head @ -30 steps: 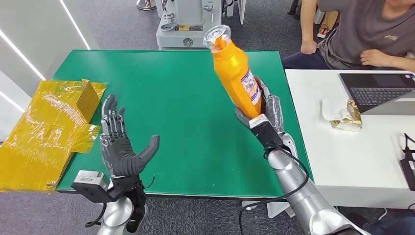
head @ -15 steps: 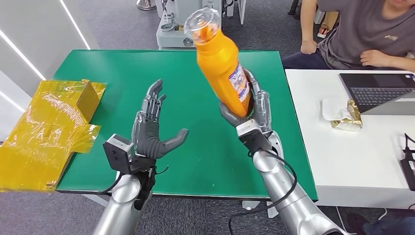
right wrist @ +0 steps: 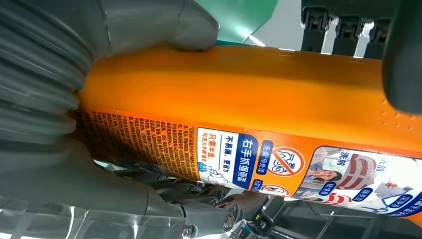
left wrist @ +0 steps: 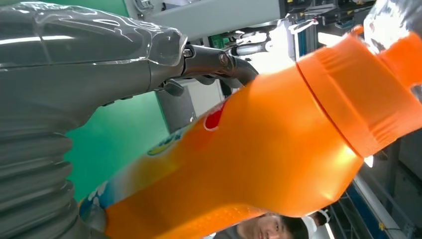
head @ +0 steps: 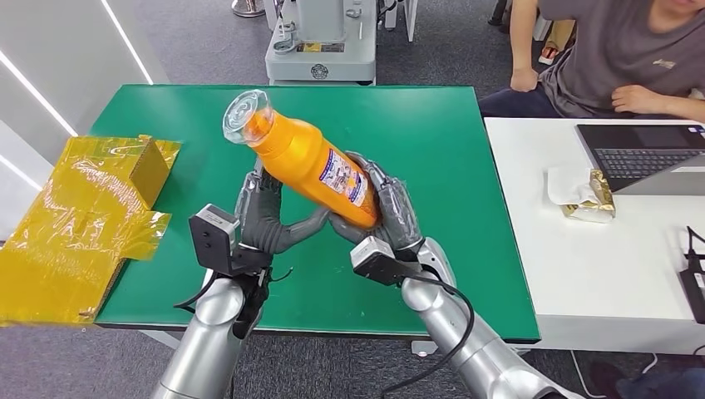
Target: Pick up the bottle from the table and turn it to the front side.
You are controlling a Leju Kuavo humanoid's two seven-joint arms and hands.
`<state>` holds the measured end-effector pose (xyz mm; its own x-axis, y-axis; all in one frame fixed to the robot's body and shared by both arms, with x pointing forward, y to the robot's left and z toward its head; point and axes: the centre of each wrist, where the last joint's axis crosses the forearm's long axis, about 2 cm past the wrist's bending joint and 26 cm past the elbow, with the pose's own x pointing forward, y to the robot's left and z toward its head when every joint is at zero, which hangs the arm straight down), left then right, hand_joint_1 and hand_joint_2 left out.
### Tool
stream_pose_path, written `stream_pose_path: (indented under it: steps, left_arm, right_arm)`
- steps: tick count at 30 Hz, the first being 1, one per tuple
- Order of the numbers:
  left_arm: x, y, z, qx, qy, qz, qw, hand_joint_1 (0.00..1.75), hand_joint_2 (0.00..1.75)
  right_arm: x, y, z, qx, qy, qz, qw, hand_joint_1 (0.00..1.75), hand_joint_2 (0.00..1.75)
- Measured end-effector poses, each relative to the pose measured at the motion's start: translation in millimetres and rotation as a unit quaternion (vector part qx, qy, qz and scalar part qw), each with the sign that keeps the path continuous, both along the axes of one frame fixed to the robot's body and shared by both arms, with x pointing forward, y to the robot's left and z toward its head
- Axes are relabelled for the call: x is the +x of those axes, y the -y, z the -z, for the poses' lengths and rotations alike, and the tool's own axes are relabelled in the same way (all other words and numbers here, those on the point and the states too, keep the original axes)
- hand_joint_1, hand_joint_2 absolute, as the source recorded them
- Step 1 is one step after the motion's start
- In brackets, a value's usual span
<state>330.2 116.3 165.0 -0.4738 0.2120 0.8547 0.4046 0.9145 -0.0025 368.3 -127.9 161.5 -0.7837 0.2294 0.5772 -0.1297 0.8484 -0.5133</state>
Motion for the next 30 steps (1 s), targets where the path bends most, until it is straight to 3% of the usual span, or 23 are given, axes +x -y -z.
stream_pose_path:
  steps: [25,26,29,30]
  left_arm:
    - [14.9,11,-5.3,0.003,-0.010,0.021,1.000,0.00,1.75]
    - [15.3,11,-4.7,0.003,-0.011,0.021,1.000,0.32,1.75]
    - [16.6,11,-3.2,0.005,-0.016,0.023,1.000,1.63,1.75]
    - [17.0,12,-3.2,0.004,-0.017,0.023,1.000,1.75,1.75]
  right_arm:
    - [-9,2,43,-0.073,-0.051,0.002,0.996,1.75,1.75]
    - [-9,3,44,-0.074,-0.053,0.002,0.996,1.75,1.75]
    - [-9,4,46,-0.071,-0.059,0.005,0.996,1.75,1.75]
    - [-9,4,46,-0.069,-0.061,0.007,0.996,1.75,1.75]
